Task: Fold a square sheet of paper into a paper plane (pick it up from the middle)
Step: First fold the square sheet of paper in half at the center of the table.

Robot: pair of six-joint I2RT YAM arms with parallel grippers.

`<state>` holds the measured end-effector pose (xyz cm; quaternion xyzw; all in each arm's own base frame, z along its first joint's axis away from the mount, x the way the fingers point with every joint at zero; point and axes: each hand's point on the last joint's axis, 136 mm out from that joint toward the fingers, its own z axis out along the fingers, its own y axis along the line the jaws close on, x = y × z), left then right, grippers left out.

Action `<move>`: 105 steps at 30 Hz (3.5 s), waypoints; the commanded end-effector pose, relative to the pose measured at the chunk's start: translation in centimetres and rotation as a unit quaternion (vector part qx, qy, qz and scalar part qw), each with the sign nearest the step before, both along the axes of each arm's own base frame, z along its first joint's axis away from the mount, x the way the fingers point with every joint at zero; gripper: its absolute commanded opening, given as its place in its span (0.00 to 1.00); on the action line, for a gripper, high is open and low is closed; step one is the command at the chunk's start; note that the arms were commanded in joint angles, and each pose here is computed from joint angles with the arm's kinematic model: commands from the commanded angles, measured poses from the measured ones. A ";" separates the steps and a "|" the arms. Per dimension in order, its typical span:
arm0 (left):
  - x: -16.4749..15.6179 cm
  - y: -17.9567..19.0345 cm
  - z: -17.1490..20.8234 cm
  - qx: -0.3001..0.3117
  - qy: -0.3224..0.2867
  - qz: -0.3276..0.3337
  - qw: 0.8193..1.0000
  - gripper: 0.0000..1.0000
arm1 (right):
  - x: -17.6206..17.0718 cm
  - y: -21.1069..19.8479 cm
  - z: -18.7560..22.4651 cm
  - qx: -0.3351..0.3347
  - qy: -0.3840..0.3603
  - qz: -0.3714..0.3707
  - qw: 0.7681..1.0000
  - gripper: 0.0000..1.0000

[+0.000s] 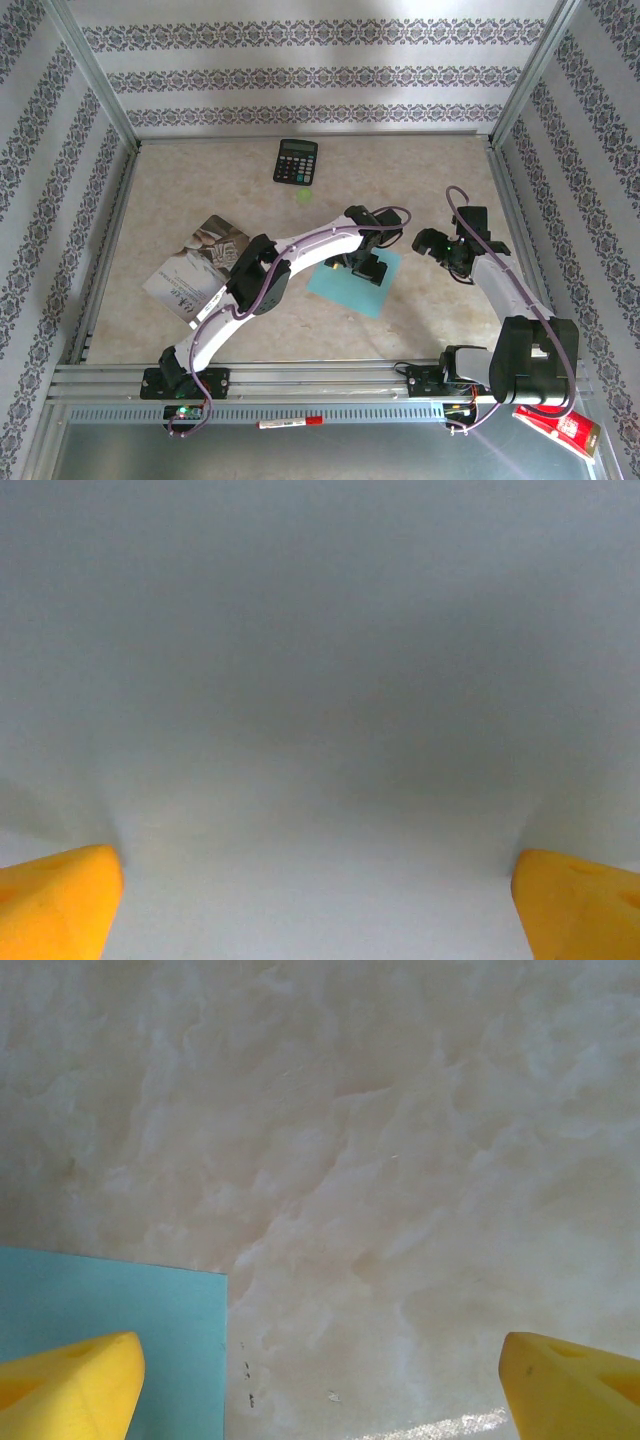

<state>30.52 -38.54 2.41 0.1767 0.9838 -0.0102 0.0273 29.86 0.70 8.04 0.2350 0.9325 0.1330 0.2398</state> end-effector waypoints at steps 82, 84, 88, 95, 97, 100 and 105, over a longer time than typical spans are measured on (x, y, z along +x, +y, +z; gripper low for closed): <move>-0.8 5.2 4.3 -0.406 -0.042 0.227 0.884 0.25 | -1.5 18.9 3.8 0.185 -0.034 0.276 0.943 0.70; -1.0 5.7 3.5 -0.399 -0.044 0.231 0.886 0.25 | -1.3 19.6 2.7 0.183 -0.022 0.269 0.946 0.60; -1.7 6.7 1.9 -0.372 -0.043 0.231 0.898 0.25 | -0.6 20.5 0.6 0.158 -0.003 0.260 0.953 0.47; -2.4 7.5 0.3 -0.362 -0.040 0.237 0.901 0.26 | 0.4 22.4 -2.6 0.146 0.030 0.270 0.951 0.34; -2.4 7.7 0.0 -0.357 -0.041 0.238 0.902 0.27 | 0.6 22.6 -3.4 0.141 0.037 0.269 0.952 0.33; -2.6 8.1 -0.4 -0.346 -0.043 0.239 0.906 0.29 | 1.0 22.8 -4.3 0.138 0.042 0.269 0.952 0.31; -2.9 8.6 -1.1 -0.325 -0.040 0.234 0.915 0.35 | 1.4 22.9 -5.3 0.132 0.050 0.269 0.953 0.27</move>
